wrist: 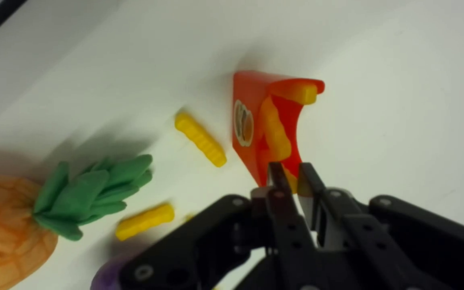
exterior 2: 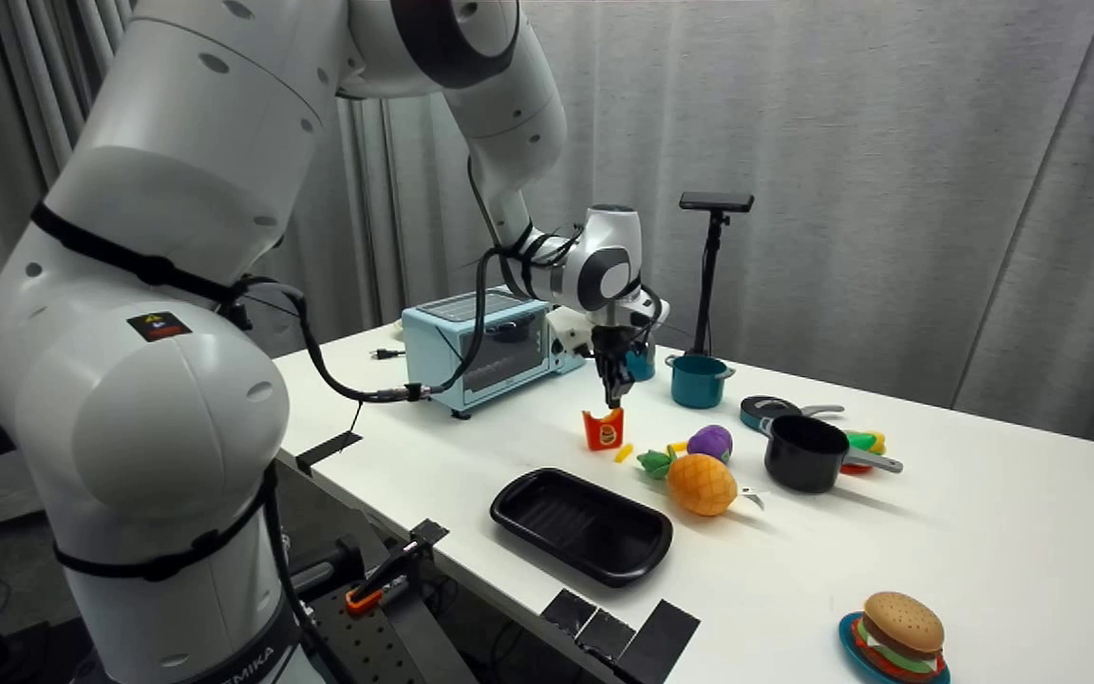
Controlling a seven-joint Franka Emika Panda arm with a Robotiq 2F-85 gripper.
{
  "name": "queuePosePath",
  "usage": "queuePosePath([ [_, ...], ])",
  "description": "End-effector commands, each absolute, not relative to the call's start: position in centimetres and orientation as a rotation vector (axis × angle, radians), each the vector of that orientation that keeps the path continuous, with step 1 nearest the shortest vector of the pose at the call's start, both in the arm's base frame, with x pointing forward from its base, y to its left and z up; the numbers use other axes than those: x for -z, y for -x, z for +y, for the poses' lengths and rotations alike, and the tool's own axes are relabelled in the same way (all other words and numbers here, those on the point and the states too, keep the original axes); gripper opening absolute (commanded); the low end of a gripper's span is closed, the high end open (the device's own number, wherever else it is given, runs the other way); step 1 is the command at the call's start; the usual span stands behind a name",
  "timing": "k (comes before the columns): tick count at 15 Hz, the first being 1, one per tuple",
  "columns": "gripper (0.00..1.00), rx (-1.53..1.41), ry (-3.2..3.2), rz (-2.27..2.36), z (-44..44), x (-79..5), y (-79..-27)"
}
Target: Remove three yellow objects from the orange bowl
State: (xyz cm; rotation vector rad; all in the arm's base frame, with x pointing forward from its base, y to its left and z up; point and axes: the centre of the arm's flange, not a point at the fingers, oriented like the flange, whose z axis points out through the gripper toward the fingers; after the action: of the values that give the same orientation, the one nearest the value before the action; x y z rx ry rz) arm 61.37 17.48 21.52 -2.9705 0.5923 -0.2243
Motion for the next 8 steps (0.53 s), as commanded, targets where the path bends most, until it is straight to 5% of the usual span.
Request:
queuePosePath([
  [1, 0.03, 0.209, 2.963, 0.613, 18.2, -21.8, -60.2],
  [8, 0.03, 0.192, 2.969, 0.621, 16.9, -22.0, -60.0],
])
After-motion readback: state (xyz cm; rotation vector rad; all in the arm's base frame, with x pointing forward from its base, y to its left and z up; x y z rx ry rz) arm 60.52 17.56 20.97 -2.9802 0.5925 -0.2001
